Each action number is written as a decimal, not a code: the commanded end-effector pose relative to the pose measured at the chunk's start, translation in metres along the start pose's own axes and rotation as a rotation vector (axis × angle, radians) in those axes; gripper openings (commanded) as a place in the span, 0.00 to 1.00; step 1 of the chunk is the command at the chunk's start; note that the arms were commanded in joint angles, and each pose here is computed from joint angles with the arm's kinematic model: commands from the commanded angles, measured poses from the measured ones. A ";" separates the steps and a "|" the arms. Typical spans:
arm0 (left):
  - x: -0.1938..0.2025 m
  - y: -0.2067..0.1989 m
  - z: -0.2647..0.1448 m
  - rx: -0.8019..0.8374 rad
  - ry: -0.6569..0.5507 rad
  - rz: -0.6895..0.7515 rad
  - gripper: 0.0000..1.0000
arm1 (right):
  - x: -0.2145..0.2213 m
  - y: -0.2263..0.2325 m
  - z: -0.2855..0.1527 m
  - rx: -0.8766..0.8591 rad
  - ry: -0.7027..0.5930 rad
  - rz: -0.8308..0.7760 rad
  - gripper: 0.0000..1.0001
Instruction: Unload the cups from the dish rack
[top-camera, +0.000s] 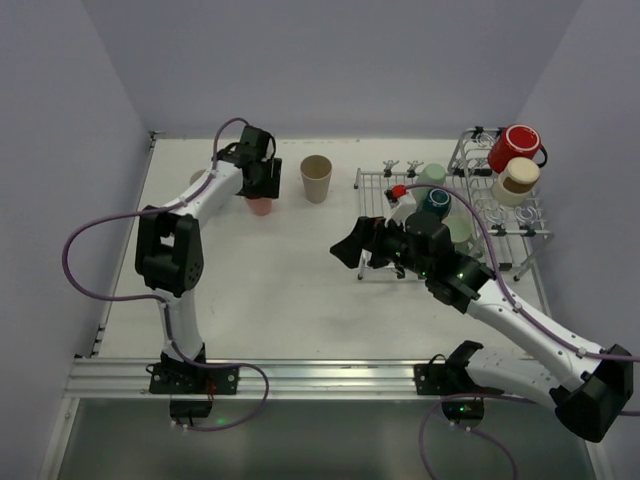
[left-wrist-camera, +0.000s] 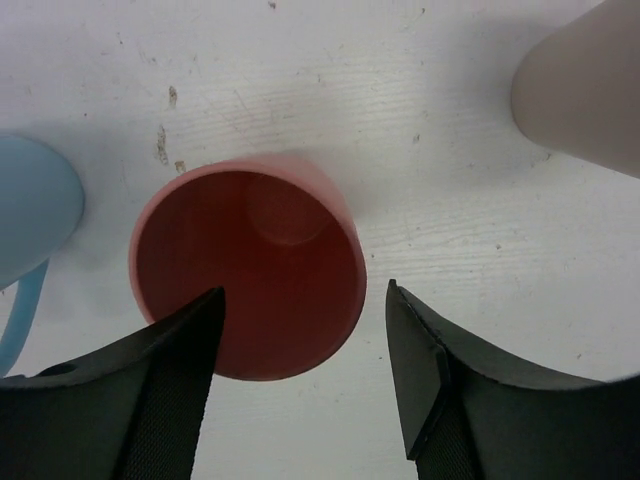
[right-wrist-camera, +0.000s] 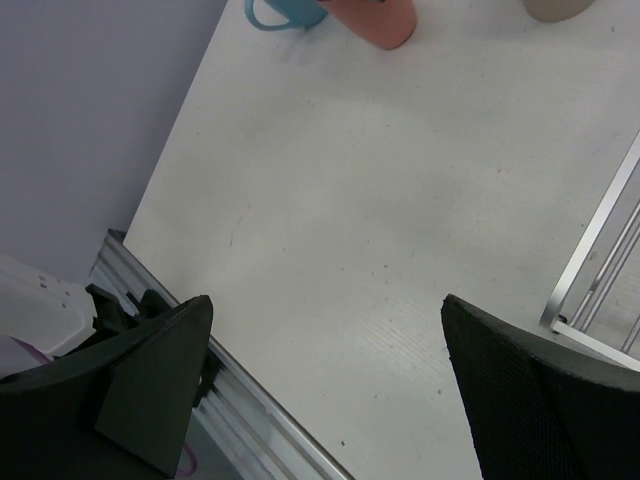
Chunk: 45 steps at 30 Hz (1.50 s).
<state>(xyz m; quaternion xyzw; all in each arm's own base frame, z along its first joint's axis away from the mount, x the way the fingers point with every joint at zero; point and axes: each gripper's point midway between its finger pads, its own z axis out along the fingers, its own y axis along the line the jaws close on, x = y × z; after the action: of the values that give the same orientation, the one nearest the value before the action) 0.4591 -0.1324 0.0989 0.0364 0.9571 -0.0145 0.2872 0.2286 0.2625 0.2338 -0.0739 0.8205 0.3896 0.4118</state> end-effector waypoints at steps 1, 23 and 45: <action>-0.047 -0.002 -0.055 0.029 -0.162 -0.001 0.69 | -0.026 0.010 -0.015 0.008 -0.073 -0.041 0.99; 0.047 -0.090 -0.291 0.717 -0.699 0.111 0.94 | -0.162 -0.032 -0.189 0.540 -0.564 -0.178 0.99; 0.124 -0.061 -0.306 0.714 -0.803 0.186 1.00 | -0.237 -0.213 -0.221 1.156 -0.563 -0.027 0.99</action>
<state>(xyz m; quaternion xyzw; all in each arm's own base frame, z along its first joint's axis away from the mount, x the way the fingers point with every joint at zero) 0.1894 -0.1701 0.2805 0.1928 0.7118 -0.3270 0.5909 0.3346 -0.0834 0.3465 0.2584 0.7733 -0.1450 0.5605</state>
